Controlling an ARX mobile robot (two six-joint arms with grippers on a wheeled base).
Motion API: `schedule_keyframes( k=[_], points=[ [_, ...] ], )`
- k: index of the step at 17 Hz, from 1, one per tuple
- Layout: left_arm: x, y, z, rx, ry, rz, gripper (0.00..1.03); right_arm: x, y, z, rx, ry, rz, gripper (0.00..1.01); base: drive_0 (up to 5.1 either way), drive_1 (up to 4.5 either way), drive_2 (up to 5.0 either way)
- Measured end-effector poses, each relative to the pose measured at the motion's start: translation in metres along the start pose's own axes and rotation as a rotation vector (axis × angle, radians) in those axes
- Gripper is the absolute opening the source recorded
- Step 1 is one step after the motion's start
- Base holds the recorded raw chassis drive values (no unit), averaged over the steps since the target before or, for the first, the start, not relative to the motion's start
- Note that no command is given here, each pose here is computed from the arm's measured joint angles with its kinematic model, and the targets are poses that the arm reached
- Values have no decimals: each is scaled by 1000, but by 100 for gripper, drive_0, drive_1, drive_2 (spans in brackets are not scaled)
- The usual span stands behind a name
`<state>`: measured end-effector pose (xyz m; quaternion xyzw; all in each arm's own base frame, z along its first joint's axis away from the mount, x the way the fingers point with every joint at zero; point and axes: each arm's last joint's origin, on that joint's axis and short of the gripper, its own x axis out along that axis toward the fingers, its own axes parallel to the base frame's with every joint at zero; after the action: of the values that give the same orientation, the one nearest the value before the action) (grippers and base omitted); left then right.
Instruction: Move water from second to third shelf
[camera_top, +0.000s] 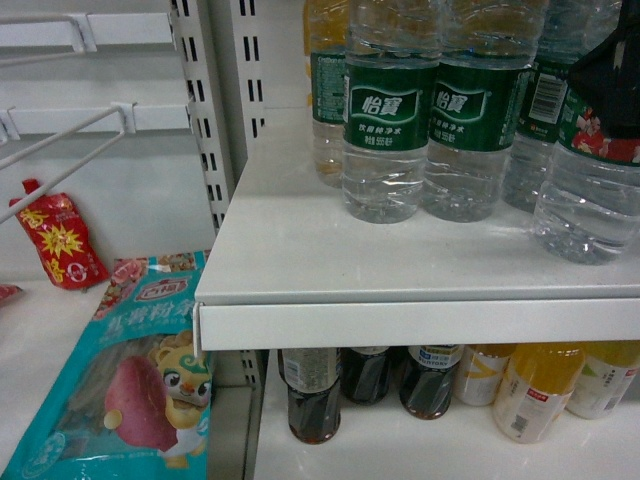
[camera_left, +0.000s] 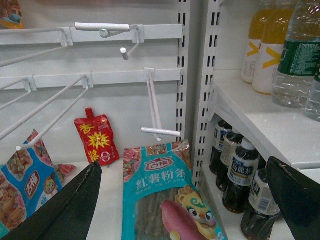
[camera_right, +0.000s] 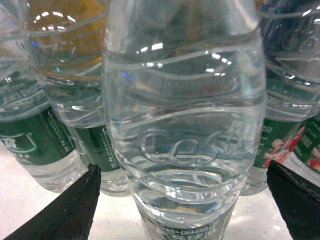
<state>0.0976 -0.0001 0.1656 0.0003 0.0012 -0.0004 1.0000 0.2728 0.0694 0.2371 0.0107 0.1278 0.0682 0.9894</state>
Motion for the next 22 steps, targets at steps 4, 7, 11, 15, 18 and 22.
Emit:
schedule_keyframes(
  k=[4,7,11,15,18,22],
  points=[
    [0,0,0,0,0,0,98,-23,-3,0,9,-16,0,98,0,0,0],
    [0,0,0,0,0,0,98,-50,-9,-3,22,-61,-9,98,0,0,0],
    [0,0,0,0,0,0,98,-83,-18,-7,42,-106,-77,98,0,0,0],
    [0,0,0,0,0,0,98,-116,-27,-18,49,-122,-142,98,0,0,0],
    [0,0,0,0,0,0,98,-127,-31,-21,56,-139,-181,98,0,0,0],
    [0,0,0,0,0,0,98,-132,-39,-39,9,-264,-140,73,0,0,0]
  ],
)
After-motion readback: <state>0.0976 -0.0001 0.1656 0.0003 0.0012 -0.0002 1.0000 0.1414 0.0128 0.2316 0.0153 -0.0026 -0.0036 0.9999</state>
